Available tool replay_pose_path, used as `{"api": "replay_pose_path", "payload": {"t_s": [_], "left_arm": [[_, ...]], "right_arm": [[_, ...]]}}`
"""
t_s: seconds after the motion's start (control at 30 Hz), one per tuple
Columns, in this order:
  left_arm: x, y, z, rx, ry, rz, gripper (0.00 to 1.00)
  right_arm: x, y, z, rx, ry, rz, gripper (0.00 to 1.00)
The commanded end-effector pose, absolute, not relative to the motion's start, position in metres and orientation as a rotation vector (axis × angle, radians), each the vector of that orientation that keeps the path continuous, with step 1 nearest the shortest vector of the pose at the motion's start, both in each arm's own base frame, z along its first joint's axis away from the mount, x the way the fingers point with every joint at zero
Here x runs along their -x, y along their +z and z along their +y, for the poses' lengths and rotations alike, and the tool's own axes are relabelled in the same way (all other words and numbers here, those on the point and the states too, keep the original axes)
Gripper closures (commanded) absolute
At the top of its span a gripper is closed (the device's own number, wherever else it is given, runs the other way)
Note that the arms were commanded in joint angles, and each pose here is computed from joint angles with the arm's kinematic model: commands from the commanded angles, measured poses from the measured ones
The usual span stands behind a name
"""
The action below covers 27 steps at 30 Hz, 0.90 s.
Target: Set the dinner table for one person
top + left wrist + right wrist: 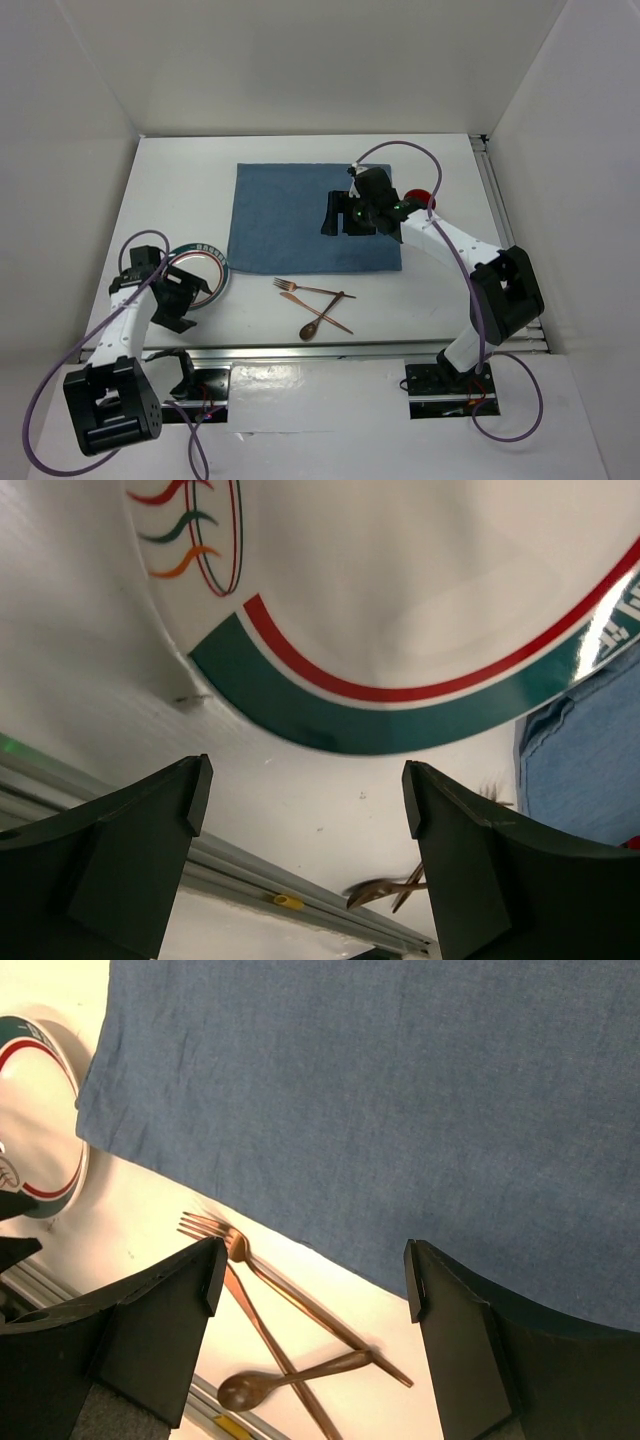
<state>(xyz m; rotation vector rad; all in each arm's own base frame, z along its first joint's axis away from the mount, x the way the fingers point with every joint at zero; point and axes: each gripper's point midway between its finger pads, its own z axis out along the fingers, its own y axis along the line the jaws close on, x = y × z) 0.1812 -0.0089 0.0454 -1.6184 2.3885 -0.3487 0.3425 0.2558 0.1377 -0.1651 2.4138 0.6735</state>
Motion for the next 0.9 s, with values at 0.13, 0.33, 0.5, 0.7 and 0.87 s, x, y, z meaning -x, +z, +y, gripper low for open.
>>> {"api": "replay_pose_path", "payload": {"t_s": [0.13,0.33,0.5,0.7,0.87], "left_arm": [[-0.213,0.027,0.003,1.671,-0.392,2.271,0.1],[-0.224,0.015,0.009,1.74,-0.433,2.201,0.29],[-0.232,0.013,0.014,1.796,-0.47,2.141,0.53],[-0.249,0.024,0.026,1.806,-0.485,2.069,0.79],[-0.263,0.044,0.036,1.753,-0.468,2.046,1.0]], "right_arm": [[-0.343,0.156,0.259,0.209,0.673,2.371,0.15],[-0.342,0.158,0.257,0.204,0.663,2.37,0.15],[-0.341,0.16,0.254,0.198,0.651,2.368,0.15],[-0.342,0.161,0.255,0.198,0.647,2.377,0.15],[-0.342,0.161,0.255,0.198,0.647,2.377,0.15]]}}
